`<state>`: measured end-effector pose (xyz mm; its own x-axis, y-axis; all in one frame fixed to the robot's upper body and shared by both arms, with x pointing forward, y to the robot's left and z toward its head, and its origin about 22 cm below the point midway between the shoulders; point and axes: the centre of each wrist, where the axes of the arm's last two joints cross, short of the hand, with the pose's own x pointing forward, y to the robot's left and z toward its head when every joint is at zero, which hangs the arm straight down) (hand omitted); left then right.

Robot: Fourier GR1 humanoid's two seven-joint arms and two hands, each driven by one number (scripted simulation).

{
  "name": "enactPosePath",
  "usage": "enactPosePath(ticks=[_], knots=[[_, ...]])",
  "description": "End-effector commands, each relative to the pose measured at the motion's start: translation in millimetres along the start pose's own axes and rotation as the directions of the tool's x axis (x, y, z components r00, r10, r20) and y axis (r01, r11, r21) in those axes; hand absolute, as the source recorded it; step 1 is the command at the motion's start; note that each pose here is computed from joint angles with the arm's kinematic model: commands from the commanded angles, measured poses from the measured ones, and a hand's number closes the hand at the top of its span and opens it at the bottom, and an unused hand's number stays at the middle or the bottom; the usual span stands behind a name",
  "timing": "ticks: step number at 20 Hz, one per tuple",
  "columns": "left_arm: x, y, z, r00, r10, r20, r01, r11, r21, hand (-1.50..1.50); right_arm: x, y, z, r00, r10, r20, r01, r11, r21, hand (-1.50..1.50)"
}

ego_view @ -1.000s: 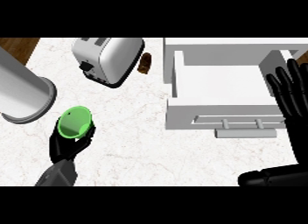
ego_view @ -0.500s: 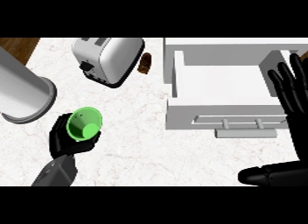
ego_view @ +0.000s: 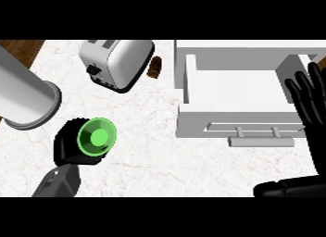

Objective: Pick up the cup, place it into the drawer and close the drawer

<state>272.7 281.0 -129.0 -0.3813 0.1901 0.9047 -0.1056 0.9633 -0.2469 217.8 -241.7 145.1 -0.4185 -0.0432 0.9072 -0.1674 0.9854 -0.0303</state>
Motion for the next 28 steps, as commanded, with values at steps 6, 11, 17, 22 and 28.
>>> enactPosePath(ticks=[6, 11, 17, 22, 28], knots=[[41, -47, -43, 0.992, 0.1, 0.079, -0.078, 0.965, -0.249, 1.5, -5, 6, -4, 1.0, 0.012, -0.025, -0.013, 1.0, -0.025, -1.5], [89, -84, -66, 0.987, 0.135, 0.093, -0.102, 0.949, -0.297, 1.5, -2, -11, 11, 1.0, -0.01, -0.025, 0.01, 1.0, 0.0, -1.5], [130, -136, -96, 0.982, 0.171, 0.082, -0.136, 0.937, -0.322, 1.5, -2, 2, 11, 1.0, 0.009, 0.001, -0.009, 1.0, -0.015, -1.5], [168, -179, -121, 0.98, 0.159, 0.123, -0.109, 0.935, -0.338, 1.5, -4, 0, 3, 1.0, 0.011, -0.012, -0.011, 1.0, -0.021, -1.5], [183, -222, -149, 0.987, 0.104, 0.127, -0.056, 0.941, -0.335, 1.5, 3, 1, 7, 1.0, 0.026, 0.002, -0.026, 1.0, -0.007, -1.5]])
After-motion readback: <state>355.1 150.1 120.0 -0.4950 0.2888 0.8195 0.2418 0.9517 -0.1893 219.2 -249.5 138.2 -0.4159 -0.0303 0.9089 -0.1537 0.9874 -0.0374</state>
